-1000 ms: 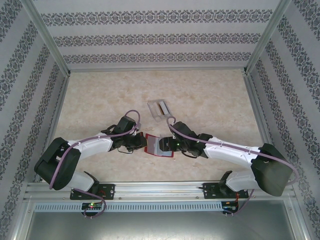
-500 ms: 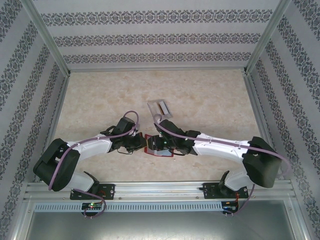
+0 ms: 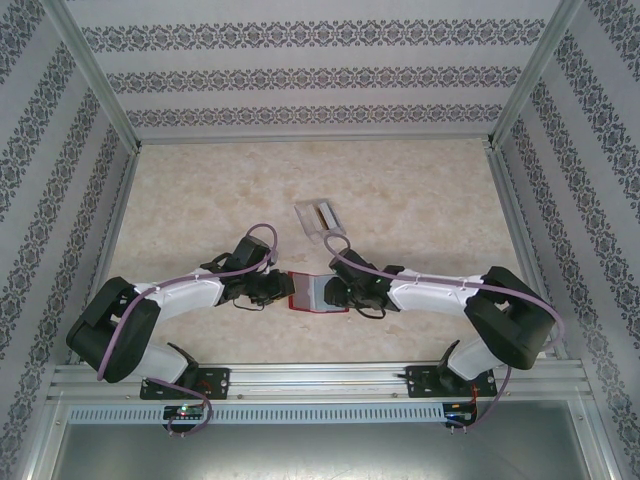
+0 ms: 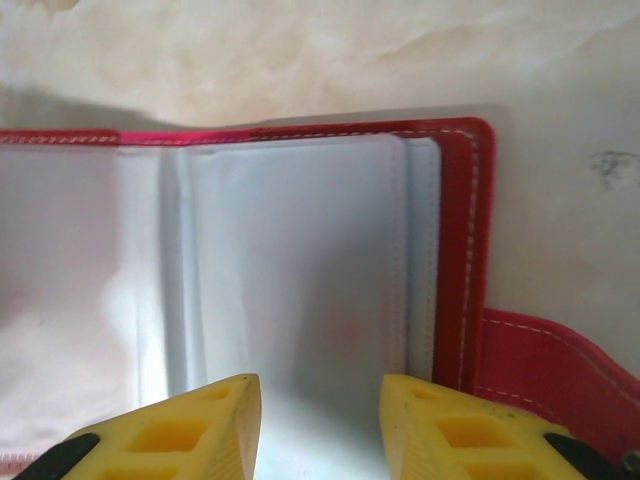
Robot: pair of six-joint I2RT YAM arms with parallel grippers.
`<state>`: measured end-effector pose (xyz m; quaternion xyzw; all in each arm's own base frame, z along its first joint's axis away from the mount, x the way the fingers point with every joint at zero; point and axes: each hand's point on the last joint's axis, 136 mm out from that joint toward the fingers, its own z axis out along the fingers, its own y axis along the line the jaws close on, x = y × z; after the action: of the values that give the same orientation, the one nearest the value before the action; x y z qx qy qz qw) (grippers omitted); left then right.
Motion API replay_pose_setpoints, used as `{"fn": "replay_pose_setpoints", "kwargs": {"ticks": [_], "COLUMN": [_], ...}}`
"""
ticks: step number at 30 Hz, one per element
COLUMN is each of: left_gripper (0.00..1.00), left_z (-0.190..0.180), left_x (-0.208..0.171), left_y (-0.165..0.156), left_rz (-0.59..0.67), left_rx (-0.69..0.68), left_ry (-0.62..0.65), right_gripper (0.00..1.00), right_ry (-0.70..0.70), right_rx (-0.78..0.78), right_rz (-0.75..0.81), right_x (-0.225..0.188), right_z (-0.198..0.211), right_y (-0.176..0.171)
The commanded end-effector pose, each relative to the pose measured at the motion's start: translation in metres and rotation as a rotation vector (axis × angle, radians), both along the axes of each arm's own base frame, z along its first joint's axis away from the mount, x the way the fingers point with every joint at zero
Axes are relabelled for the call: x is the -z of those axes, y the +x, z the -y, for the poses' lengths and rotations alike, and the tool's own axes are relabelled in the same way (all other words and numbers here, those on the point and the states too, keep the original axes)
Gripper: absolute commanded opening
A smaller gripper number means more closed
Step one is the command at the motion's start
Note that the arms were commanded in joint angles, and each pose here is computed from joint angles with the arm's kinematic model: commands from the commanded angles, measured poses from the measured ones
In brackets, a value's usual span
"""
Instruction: Put the credit cards into the card holder
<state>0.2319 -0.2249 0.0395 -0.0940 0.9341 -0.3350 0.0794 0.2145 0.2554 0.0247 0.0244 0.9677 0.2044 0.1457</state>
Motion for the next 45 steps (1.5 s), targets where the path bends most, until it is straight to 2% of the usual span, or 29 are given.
{"fn": "replay_pose_setpoints", "kwargs": {"ticks": [1, 7, 13, 18, 23, 28, 35, 45], "left_gripper": [0.28, 0.28, 0.28, 0.29, 0.28, 0.27, 0.28, 0.28], "left_z": [0.004, 0.006, 0.007, 0.007, 0.008, 0.004, 0.002, 0.005], "left_x": [-0.004, -0.003, -0.004, -0.008, -0.011, -0.011, -0.013, -0.015], "left_y": [-0.002, -0.003, -0.002, -0.001, -0.001, -0.004, -0.005, -0.003], "left_rz": [0.007, 0.006, 0.017, 0.025, 0.032, 0.043, 0.06, 0.059], "left_rx": [0.039, 0.042, 0.039, 0.027, 0.025, 0.01, 0.0, 0.011], "left_ry": [0.006, -0.013, -0.025, -0.036, -0.043, -0.044, -0.043, -0.046], "right_gripper": [0.38, 0.41, 0.53, 0.64, 0.66, 0.67, 0.7, 0.64], "right_ry": [-0.028, 0.002, 0.072, -0.095, -0.221, -0.357, -0.478, -0.631], "right_rx": [0.014, -0.021, -0.115, -0.225, -0.243, -0.262, -0.277, -0.278], "right_rz": [-0.021, 0.101, 0.227, 0.353, 0.381, 0.371, 0.337, 0.342], "right_x": [0.004, -0.037, -0.08, -0.103, -0.096, -0.077, -0.056, -0.054], "right_z": [0.007, 0.004, 0.0, -0.004, -0.013, -0.016, -0.012, 0.005], "right_y": [0.003, 0.024, 0.065, 0.109, 0.156, 0.187, 0.207, 0.215]}}
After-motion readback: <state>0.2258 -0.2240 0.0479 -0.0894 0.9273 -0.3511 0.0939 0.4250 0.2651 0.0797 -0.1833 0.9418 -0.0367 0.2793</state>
